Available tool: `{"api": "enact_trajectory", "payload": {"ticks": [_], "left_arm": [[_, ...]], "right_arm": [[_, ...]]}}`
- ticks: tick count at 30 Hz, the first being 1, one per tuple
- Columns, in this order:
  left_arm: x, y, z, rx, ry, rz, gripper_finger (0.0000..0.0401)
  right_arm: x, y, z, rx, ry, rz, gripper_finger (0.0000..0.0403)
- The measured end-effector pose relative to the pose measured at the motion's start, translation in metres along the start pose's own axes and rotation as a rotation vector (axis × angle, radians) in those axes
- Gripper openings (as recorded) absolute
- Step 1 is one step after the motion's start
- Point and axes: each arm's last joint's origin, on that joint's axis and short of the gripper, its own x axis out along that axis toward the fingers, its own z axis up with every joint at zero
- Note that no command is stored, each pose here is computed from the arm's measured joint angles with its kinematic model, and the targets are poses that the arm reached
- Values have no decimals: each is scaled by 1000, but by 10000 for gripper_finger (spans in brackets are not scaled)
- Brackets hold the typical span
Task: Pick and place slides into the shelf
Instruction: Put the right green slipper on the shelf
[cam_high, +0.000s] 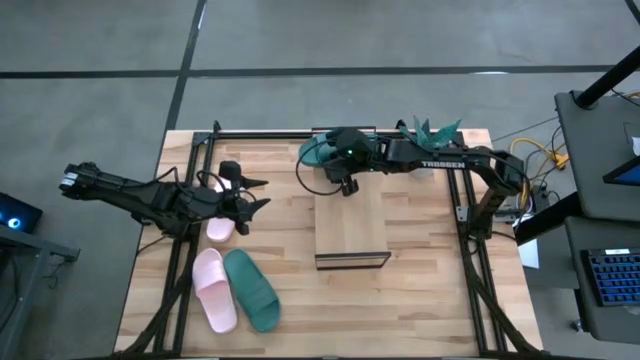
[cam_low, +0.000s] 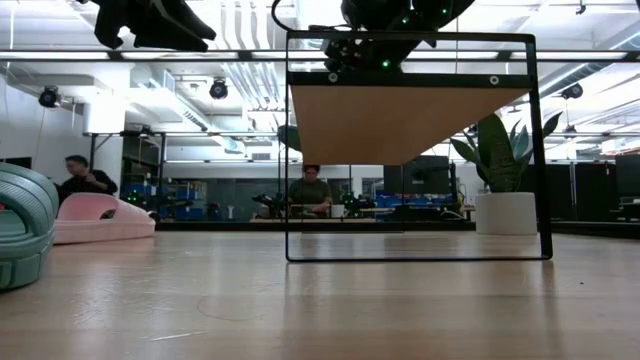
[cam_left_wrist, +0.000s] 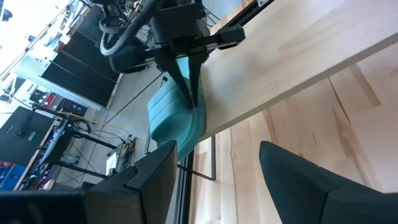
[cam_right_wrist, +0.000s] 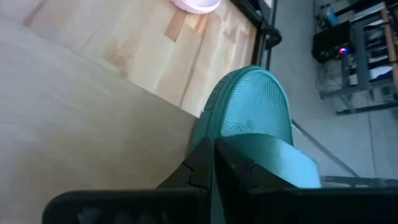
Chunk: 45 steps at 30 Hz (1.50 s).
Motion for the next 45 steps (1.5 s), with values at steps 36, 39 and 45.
{"api": "enact_trajectory", "payload": {"ticks": [36, 39, 45], "left_arm": [[0, -1, 0, 1, 1, -1, 213], [0, -1, 0, 1, 1, -1, 213], [0, -1, 0, 1, 1, -1, 213]], "right_arm": [[-3, -13, -14, 29, 23, -21, 11], [-8, -14, -13, 29, 17, -29, 25], [-17, -17, -9, 47, -1, -54, 78]]}}
